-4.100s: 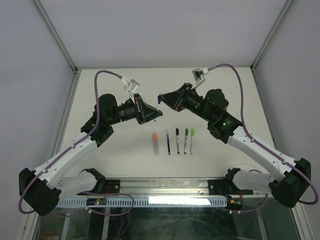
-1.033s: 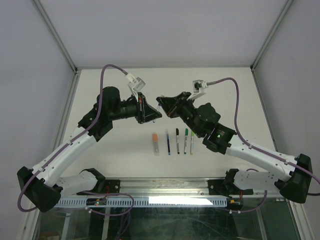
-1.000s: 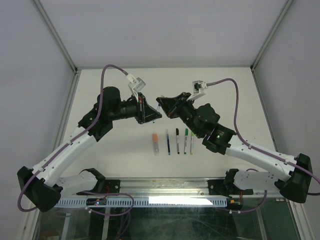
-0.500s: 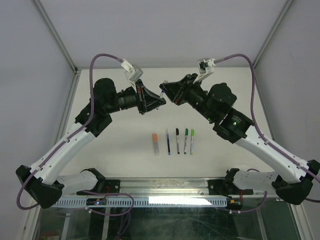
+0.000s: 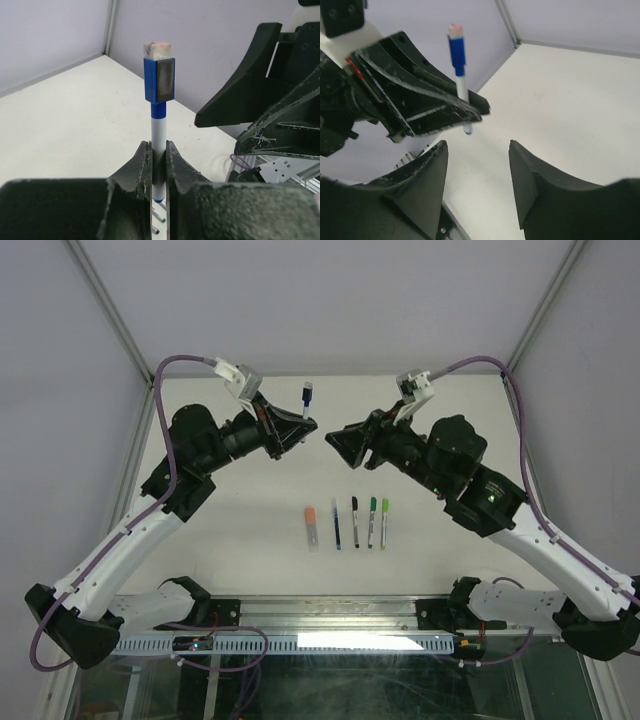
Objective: Insert the pens into the pen caps
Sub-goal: Place the pen at the center of the board.
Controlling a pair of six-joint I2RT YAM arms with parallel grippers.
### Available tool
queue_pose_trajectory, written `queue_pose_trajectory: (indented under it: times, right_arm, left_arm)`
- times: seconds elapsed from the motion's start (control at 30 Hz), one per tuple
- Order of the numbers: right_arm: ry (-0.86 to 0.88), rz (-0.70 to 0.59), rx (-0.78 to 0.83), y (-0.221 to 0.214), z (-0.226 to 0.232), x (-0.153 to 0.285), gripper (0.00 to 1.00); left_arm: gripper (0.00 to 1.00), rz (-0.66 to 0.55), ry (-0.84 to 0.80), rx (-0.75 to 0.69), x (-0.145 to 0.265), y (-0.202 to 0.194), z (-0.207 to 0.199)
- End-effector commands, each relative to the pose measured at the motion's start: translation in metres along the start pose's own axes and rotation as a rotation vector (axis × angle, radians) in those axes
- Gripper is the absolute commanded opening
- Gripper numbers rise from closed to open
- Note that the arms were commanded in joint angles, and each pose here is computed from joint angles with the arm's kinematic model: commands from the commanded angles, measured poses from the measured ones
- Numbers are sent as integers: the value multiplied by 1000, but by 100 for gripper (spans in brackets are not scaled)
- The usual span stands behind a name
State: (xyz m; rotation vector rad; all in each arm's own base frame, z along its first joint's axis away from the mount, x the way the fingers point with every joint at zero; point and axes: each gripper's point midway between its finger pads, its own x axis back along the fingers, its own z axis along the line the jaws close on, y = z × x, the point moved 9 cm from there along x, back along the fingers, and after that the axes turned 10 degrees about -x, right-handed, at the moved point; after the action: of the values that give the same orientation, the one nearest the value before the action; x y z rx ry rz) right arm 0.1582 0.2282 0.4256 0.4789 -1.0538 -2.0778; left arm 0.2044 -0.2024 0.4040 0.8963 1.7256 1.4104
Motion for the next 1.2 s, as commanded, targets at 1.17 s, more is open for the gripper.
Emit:
queue_pose_trajectory:
  times: [1.17]
  right_arm:
    - [-668, 248, -94, -138, -131, 45, 76]
  left_arm:
    - [10, 892, 955, 573, 46, -291, 6]
